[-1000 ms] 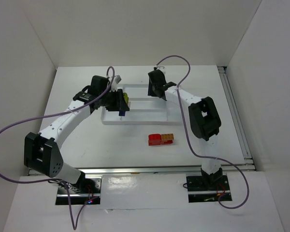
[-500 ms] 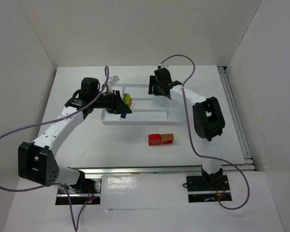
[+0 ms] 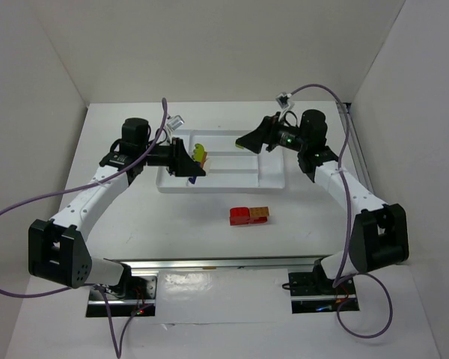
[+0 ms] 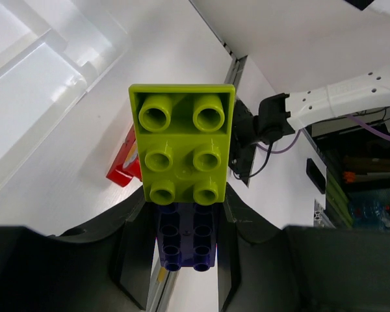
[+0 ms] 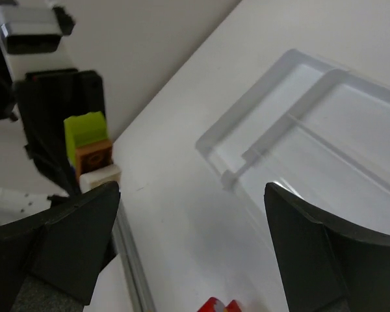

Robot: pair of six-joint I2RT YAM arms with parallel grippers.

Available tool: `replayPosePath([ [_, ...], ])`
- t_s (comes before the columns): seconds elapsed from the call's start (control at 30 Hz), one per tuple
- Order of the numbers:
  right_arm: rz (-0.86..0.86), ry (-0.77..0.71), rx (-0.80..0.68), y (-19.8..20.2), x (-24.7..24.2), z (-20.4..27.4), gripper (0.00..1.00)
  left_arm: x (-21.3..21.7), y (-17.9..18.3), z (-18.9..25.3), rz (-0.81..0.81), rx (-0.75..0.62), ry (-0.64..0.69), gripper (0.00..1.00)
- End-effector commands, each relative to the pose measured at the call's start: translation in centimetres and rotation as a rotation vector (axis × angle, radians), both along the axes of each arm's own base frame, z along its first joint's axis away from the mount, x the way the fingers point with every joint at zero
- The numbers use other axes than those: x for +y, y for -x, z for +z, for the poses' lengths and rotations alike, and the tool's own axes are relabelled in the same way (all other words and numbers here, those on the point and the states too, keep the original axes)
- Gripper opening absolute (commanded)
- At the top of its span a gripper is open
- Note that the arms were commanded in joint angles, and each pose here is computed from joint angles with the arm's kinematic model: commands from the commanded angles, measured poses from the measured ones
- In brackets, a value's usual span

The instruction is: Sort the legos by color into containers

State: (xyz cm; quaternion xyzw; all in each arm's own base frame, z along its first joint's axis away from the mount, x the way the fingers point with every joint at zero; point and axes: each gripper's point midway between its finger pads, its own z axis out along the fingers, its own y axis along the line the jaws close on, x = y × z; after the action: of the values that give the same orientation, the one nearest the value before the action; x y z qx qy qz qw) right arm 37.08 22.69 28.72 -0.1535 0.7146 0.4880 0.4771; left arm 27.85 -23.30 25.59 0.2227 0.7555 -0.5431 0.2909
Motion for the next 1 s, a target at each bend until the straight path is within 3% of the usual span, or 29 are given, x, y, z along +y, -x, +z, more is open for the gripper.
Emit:
replayPosePath([
  [0.0, 0.237, -0.061, -0.045, 4.1, 2.7, 0.9, 0.99, -0.2, 0.3, 2.1, -0.059, -0.090, 0.058, 0.00],
  [0.23, 0.440, -0.074, -0.094, 8.1, 7.1, 1.1, 0.99, -0.4, 0.4, 2.5, -0.084, -0.090, 0.080, 0.00],
  [0.47, 0.536, -0.067, -0.103, 8.4, 9.9, 0.7, 0.99, -0.4, 0.5, 2.7, -0.084, -0.087, 0.080, 0.00],
  [0.63, 0.585, -0.118, -0.098, 8.7, 11.0, 1.2, 0.85, -0.4, 0.7, 2.6, -0.084, -0.087, 0.080, 0.00],
  [0.8, 0.618, -0.119, -0.098, 9.2, 12.3, 1.3, 0.77, -0.3, 0.8, 2.4, -0.086, -0.079, 0.074, 0.00],
  [0.97, 0.642, -0.151, -0.070, 9.4, 12.9, 1.2, 0.51, -0.3, 0.5, 2.6, -0.078, -0.098, 0.070, 0.00],
])
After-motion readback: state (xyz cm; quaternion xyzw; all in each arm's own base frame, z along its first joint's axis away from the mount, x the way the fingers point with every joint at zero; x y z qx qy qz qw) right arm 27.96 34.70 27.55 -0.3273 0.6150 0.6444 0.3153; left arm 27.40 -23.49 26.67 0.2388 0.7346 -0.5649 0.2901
